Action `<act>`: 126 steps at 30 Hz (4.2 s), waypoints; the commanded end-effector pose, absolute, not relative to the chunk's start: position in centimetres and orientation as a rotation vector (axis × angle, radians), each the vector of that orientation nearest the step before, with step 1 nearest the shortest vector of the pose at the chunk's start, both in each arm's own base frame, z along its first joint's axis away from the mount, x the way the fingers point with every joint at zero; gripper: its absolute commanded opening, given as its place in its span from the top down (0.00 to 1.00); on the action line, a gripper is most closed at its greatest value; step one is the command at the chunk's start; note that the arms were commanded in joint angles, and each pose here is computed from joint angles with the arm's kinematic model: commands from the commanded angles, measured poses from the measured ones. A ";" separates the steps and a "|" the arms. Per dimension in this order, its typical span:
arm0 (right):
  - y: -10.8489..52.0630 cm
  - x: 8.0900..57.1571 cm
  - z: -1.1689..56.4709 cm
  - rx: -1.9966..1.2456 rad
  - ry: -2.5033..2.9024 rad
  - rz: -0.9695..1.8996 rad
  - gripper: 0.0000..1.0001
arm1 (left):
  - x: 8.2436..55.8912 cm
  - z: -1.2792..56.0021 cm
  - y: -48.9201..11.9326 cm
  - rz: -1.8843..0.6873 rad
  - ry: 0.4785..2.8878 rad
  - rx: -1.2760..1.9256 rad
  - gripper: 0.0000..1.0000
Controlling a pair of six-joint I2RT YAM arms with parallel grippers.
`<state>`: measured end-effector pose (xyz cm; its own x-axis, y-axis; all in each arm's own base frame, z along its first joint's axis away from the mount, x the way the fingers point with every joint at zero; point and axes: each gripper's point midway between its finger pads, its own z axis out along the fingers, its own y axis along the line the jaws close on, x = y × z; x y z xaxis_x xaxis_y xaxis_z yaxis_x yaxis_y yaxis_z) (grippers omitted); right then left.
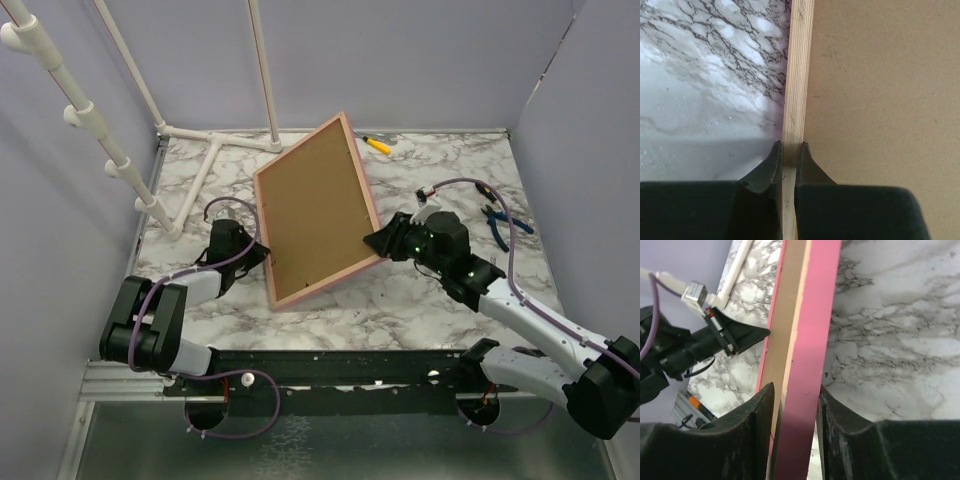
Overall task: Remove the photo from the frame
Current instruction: Turn over the photo frame at the center of the board, then move the photo frame to the center of the board.
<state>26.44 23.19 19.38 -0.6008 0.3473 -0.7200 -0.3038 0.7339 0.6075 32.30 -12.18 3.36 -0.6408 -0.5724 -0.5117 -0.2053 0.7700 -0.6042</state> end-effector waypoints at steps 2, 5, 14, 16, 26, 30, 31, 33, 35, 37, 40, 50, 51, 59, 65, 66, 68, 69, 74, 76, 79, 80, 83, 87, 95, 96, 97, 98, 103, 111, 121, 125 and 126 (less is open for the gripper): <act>26.8 25.4 23.5 -0.193 1.955 1.066 0.48 | 31.7 1.4 -12.3 -0.628 2.321 -0.546 1.00; 26.2 26.3 23.2 -0.150 1.986 0.994 0.34 | 31.7 1.2 -11.9 -0.599 2.322 -0.531 1.00; 25.4 27.6 22.4 -0.158 2.080 0.857 0.25 | 31.5 1.0 -11.6 -0.568 2.335 -0.521 1.00; 25.3 27.5 22.5 -0.171 2.088 0.842 0.25 | 31.5 1.0 -11.6 -0.565 2.337 -0.515 1.00; 23.3 26.8 18.6 -0.170 2.186 0.718 0.48 | 31.2 1.2 -11.9 -0.548 2.344 -0.487 1.00; 23.4 26.1 16.0 -0.151 2.214 0.742 0.50 | 31.1 1.0 -12.1 -0.539 2.356 -0.475 1.00; 23.2 26.1 15.3 -0.141 2.219 0.740 0.49 | 31.1 1.0 -12.1 -0.532 2.357 -0.474 1.00; 22.9 25.9 14.0 -0.121 2.233 0.727 0.47 | 31.1 1.1 -12.1 -0.519 2.360 -0.467 1.00; 22.5 25.6 12.8 -0.108 2.246 0.716 0.45 | 31.1 1.1 -12.1 -0.500 2.365 -0.462 1.00; 22.1 25.3 11.7 -0.094 2.257 0.704 0.45 | 31.1 1.1 -12.2 -0.487 2.369 -0.453 1.00; 21.6 24.9 10.2 -0.073 2.262 0.695 0.44 | 31.1 1.0 -12.5 -0.476 2.377 -0.440 1.00; 19.9 24.4 6.6 0.028 2.282 0.633 0.40 | 31.0 0.6 -12.9 -0.428 2.401 -0.414 1.00; 19.7 24.4 6.3 0.035 2.289 0.618 0.40 | 31.0 0.7 -13.0 -0.423 2.400 -0.412 1.00; 18.6 24.9 5.7 0.075 2.278 0.540 0.32 | 31.4 1.0 -13.4 -0.398 2.396 -0.393 1.00; 17.4 25.4 5.5 0.114 2.266 0.464 0.30 | 31.6 1.1 -13.6 -0.389 2.402 -0.382 1.00; 17.1 25.5 5.5 0.124 2.261 0.446 0.29 | 31.6 1.1 -13.6 -0.389 2.402 -0.382 1.00; 16.5 25.8 5.6 0.143 2.244 0.407 0.28 | 31.7 1.2 -13.7 -0.387 2.403 -0.378 1.00; 16.2 26.1 5.9 0.150 2.229 0.389 0.27 | 31.7 1.1 -13.7 -0.386 2.405 -0.378 1.00; 14.3 27.4 8.1 0.184 2.115 0.290 0.25 | 31.9 1.2 -13.8 -0.381 2.405 -0.367 1.00; 13.0 28.0 8.9 0.218 2.067 0.222 0.18 | 32.0 1.4 -13.8 -0.378 2.402 -0.362 1.00; 10.8 28.7 10.7 0.271 1.986 0.108 0.07 | 32.3 1.7 -13.9 -0.378 2.394 -0.352 1.00; 10.1 28.9 11.4 0.277 1.953 0.075 0.03 | 32.3 1.8 -14.0 -0.378 2.392 -0.349 1.00; 7.8 29.4 14.2 0.286 1.820 0.013 0.00 | 32.5 2.1 -14.3 -0.385 2.386 -0.337 1.00; 4.2 29.7 16.8 0.316 1.658 -0.051 0.00 | 32.8 2.3 -14.8 -0.382 2.381 -0.314 1.00; 0.9 31.2 15.3 0.272 1.667 -0.101 0.00 | 33.2 2.1 -15.6 -0.352 2.382 -0.264 1.00; 1.1 31.5 15.2 0.249 1.671 -0.090 0.00 | 33.3 2.2 -15.9 -0.354 2.382 -0.260 1.00; 1.1 31.8 15.1 0.237 1.678 -0.091 0.00 | 33.3 2.1 -16.1 -0.355 2.383 -0.254 1.00; 0.9 32.0 15.0 0.218 1.679 -0.103 0.00 | 33.4 2.2 -16.4 -0.358 2.384 -0.249 1.00; -0.5 33.6 13.4 0.197 1.691 -0.103 0.00 | 33.7 2.1 -17.6 -0.377 2.387 -0.243 1.00; -1.0 34.9 12.6 0.143 1.675 -0.101 0.00 | 34.0 2.3 -19.2 -0.406 2.384 -0.230 1.00; -1.2 36.1 11.6 0.103 1.674 -0.092 0.00 | 35.3 2.1 -22.3 -0.463 2.383 -0.215 1.00; -0.6 36.5 12.1 0.074 1.636 -0.070 0.00 | 35.9 1.9 -23.9 -0.487 2.388 -0.189 1.00; -0.5 36.5 12.2 0.070 1.628 -0.063 0.00 | 36.1 1.9 -24.2 -0.490 2.388 -0.181 1.00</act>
<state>35.94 -1.22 10.56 -0.1397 0.0241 -0.9899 0.1372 0.9905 0.0047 37.00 -22.16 3.61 -0.7010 -0.2779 -0.6568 -0.0189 0.9279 -0.3724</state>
